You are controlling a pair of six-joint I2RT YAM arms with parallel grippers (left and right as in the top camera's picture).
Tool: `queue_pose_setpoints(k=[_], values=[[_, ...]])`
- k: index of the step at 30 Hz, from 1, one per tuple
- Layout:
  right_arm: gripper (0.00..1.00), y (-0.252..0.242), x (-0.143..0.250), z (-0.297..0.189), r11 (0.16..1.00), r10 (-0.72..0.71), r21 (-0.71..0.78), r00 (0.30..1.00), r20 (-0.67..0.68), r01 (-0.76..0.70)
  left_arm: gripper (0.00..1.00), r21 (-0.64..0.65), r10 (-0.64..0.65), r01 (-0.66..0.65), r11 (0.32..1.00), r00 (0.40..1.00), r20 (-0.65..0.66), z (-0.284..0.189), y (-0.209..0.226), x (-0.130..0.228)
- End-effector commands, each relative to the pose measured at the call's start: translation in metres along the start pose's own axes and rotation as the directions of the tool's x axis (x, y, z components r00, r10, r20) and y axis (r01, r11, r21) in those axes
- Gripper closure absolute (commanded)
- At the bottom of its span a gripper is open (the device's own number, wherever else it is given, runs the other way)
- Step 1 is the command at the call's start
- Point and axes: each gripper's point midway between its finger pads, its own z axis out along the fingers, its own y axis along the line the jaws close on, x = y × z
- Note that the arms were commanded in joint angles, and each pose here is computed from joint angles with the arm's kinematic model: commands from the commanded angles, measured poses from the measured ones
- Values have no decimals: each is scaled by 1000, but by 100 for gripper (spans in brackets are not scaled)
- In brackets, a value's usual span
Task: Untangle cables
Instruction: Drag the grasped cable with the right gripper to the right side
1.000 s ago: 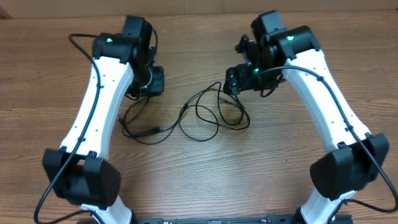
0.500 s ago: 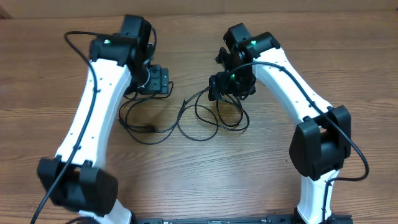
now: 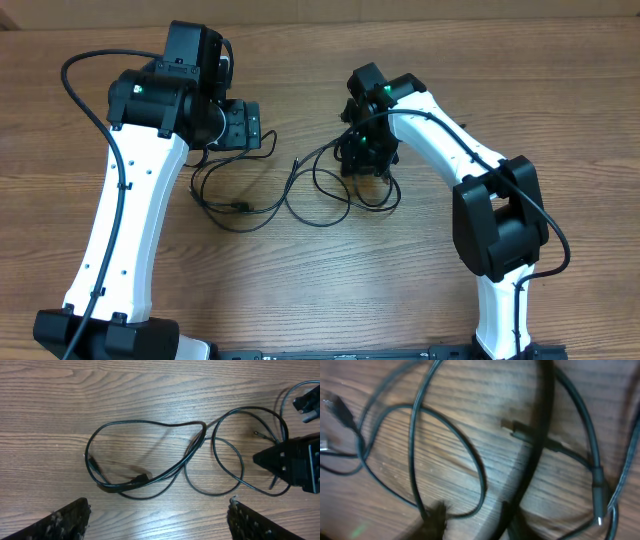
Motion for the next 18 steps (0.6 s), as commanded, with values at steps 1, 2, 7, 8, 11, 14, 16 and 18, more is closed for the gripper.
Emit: queue_pose_setpoints(k=[1,2,7,8,11,14,16,18], values=[[96,-1,3,3,1000,22,-3,1000,-15,-22,11,5,-15,15,1000,999,41,-13,1,-4],[96,-1,4,1,1000,25,-3,999,-19,-25,12,4,-16,16,1000,999,42,-13,1,-4],[96,10,9,-28,998,-6,-56,999,-48,3,12,4,-17,16,1000,999,42,-13,1,-4],[96,13,6,-41,997,-18,-72,999,-30,15,11,4,-17,16,1000,999,42,-13,1,-4],[96,17,-9,-91,996,-16,-86,997,70,22,11,4,-17,16,1000,999,42,-13,1,-4],[96,18,-22,-144,995,-15,-89,982,189,32,11,4,-16,16,1000,999,42,-13,1,-4],[96,14,-29,-190,997,-15,-64,954,300,35,11,4,-17,16,1000,999,42,-13,1,-4],[96,2,-33,-244,1000,-16,-5,900,436,20,11,3,-17,16,1000,999,42,-13,1,-4]])
